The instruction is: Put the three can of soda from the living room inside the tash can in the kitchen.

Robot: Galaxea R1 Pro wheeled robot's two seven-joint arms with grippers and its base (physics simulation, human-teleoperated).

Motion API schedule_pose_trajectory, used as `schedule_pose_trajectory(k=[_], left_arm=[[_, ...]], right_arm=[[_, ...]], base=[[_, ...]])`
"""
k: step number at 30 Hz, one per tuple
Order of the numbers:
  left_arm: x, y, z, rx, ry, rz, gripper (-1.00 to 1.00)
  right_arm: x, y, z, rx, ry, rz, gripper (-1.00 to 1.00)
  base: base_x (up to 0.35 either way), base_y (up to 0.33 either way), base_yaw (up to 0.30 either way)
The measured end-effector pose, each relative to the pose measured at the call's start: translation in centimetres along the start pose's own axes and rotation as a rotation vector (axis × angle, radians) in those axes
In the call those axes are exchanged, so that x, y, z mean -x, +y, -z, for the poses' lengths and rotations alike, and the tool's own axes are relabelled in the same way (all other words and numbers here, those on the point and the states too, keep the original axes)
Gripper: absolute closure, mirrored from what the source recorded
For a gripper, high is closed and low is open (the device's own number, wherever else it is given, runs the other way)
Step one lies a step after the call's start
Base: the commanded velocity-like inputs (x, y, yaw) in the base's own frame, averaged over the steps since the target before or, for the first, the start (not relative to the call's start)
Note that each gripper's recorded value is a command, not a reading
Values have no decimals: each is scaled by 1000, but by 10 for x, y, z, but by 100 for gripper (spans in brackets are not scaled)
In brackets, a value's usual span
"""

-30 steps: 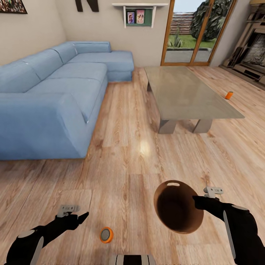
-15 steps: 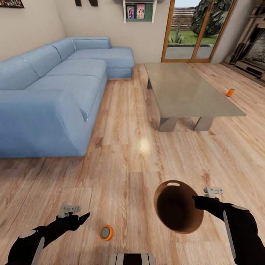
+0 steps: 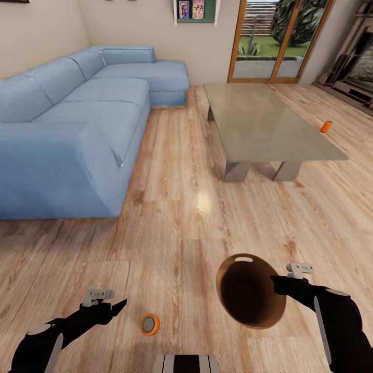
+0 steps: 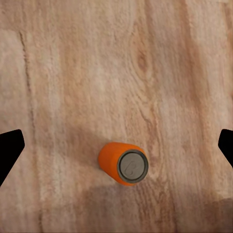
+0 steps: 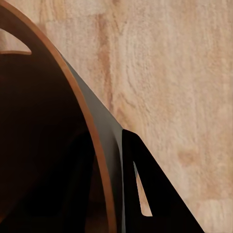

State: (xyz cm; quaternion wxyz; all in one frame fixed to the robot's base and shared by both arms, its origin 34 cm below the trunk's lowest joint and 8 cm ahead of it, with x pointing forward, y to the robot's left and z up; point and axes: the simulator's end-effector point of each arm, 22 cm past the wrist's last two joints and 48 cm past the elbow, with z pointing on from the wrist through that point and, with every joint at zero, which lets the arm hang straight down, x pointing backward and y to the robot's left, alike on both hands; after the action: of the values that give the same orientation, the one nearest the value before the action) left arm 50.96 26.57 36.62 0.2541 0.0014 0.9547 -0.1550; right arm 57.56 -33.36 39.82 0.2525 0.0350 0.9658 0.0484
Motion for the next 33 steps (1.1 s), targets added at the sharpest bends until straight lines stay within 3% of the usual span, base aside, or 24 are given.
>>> schedule_pose_trajectory(k=[33], left_arm=[[-23, 2, -13, -1, 53, 13, -100]], right_arm=[[-18, 0, -14, 0, 45, -2, 100]], base=[[0, 0, 0]])
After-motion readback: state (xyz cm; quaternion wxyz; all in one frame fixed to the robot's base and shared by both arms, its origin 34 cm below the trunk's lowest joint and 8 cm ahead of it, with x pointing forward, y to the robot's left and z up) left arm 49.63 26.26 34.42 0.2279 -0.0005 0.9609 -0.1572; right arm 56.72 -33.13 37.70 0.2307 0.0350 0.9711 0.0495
